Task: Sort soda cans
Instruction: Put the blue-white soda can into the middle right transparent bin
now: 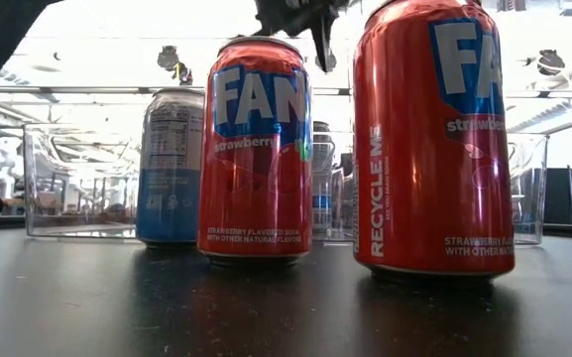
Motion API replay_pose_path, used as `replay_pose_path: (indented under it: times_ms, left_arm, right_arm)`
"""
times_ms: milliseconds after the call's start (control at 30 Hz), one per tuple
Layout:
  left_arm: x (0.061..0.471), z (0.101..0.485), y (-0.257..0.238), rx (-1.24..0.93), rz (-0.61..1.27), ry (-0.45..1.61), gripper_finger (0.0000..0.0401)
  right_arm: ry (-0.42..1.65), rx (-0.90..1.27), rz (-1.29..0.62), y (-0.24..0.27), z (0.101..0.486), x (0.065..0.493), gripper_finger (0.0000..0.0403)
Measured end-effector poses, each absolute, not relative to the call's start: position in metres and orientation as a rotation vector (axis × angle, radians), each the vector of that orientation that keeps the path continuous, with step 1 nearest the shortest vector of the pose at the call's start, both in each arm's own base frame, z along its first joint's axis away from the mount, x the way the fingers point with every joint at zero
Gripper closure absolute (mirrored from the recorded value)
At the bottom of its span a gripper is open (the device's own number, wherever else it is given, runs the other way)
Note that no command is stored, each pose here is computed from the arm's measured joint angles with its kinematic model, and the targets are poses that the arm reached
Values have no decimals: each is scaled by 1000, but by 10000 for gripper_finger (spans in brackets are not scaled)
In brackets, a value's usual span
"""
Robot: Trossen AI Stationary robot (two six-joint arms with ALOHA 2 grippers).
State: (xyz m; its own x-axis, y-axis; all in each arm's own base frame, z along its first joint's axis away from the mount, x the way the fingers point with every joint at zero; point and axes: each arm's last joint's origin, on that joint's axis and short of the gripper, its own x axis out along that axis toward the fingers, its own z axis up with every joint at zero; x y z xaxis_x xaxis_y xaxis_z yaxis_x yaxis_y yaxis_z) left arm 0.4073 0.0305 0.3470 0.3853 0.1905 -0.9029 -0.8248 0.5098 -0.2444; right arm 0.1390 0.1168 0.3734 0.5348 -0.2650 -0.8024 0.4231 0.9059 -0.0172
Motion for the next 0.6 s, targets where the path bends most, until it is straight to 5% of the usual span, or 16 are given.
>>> replay_pose_path:
  times_ms: [300,600]
  left_arm:
    - [380,384,-34,-677,727,810,28]
    - [352,373,-89,-600,838,932,28]
  right_arm:
    - [837,146,-446,116,375,141,218]
    - [824,122,-467,119,357,145,218]
